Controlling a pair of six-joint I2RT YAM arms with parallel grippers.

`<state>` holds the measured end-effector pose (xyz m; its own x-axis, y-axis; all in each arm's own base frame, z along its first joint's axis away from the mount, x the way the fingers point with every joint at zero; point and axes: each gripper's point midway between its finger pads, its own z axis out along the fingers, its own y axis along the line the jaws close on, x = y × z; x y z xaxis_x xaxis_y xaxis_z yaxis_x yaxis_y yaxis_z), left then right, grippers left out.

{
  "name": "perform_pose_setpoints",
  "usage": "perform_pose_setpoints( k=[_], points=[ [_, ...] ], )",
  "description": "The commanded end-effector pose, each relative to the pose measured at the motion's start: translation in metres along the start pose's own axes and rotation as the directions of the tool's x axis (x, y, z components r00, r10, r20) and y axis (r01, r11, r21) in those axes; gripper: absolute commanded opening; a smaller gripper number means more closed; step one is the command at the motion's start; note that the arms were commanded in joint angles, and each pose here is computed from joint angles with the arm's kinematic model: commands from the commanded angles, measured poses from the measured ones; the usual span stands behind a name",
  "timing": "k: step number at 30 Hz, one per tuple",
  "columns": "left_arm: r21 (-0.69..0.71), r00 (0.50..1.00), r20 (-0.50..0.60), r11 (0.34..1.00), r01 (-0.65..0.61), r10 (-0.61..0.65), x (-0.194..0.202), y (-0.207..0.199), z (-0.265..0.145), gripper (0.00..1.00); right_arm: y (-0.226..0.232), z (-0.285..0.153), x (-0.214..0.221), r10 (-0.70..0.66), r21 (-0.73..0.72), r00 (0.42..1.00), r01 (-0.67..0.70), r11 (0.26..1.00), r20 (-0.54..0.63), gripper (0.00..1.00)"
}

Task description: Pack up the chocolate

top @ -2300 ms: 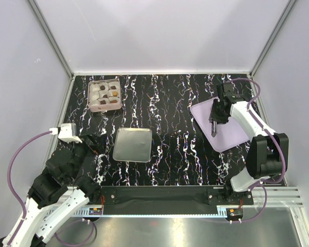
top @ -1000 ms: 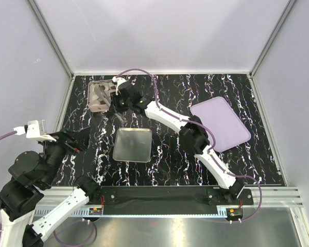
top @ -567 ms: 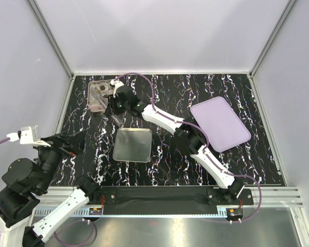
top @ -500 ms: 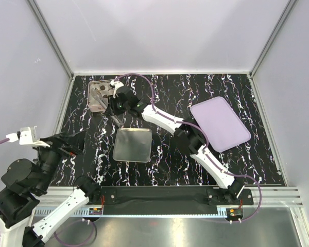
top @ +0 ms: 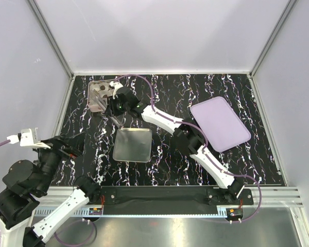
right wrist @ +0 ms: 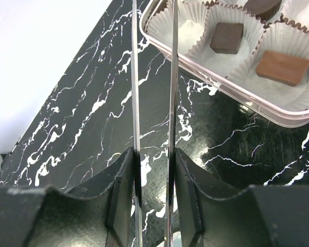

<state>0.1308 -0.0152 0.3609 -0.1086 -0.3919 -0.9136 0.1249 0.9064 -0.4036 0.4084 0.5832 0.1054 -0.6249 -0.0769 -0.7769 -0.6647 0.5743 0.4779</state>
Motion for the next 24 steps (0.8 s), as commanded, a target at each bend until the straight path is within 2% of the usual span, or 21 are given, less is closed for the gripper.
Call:
perform_pose_setpoints(
  k=[1,24],
  points=[
    [-0.015,0.999,0.039,1.000,0.013,-0.012,-0.006,0.004,-0.001,0.99,0.012,0.008,0.001,-0.019,-0.032,0.999,0.020,0.999,0.030,0.40],
    [-0.031,0.999,0.043,0.999,-0.013,0.014,-0.003,0.008,0.002,0.99,0.022,0.014,0.005,-0.049,-0.060,0.999,0.050,0.997,0.023,0.44]
  ],
)
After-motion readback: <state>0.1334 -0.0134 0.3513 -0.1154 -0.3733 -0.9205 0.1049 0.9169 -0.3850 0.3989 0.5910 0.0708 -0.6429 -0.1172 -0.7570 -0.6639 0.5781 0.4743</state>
